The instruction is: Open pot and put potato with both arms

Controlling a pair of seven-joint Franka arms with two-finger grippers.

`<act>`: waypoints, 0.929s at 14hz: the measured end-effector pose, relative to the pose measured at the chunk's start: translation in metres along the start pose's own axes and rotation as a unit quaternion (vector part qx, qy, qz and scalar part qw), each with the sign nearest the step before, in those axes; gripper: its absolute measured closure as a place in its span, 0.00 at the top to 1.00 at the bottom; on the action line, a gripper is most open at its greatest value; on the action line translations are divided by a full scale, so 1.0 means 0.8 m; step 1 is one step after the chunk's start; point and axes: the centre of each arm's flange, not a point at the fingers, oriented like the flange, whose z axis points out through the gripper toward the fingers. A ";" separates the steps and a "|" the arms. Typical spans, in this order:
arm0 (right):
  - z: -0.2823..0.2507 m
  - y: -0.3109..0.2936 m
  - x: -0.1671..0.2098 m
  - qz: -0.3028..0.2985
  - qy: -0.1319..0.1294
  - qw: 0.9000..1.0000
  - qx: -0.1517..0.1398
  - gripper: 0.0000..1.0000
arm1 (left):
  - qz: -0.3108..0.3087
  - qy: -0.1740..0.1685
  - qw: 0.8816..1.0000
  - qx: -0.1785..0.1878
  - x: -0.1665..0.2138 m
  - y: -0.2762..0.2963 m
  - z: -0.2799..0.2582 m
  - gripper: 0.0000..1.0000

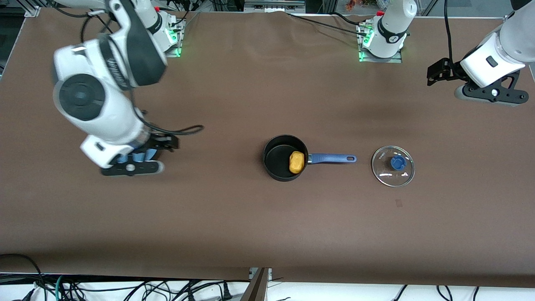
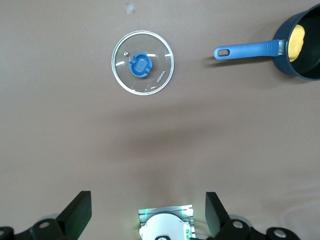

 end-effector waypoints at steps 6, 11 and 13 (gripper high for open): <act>-0.057 0.169 -0.058 0.041 -0.012 0.999 -0.005 1.00 | -0.040 0.018 0.999 -0.008 0.017 -0.053 0.015 1.00; -0.053 0.188 -0.113 0.057 -0.035 0.998 -0.002 1.00 | -0.046 0.044 0.998 -0.008 0.011 -0.061 0.021 1.00; -0.037 0.212 -0.122 0.078 -0.041 0.996 0.035 1.00 | -0.046 0.049 0.998 -0.007 0.008 -0.060 0.018 1.00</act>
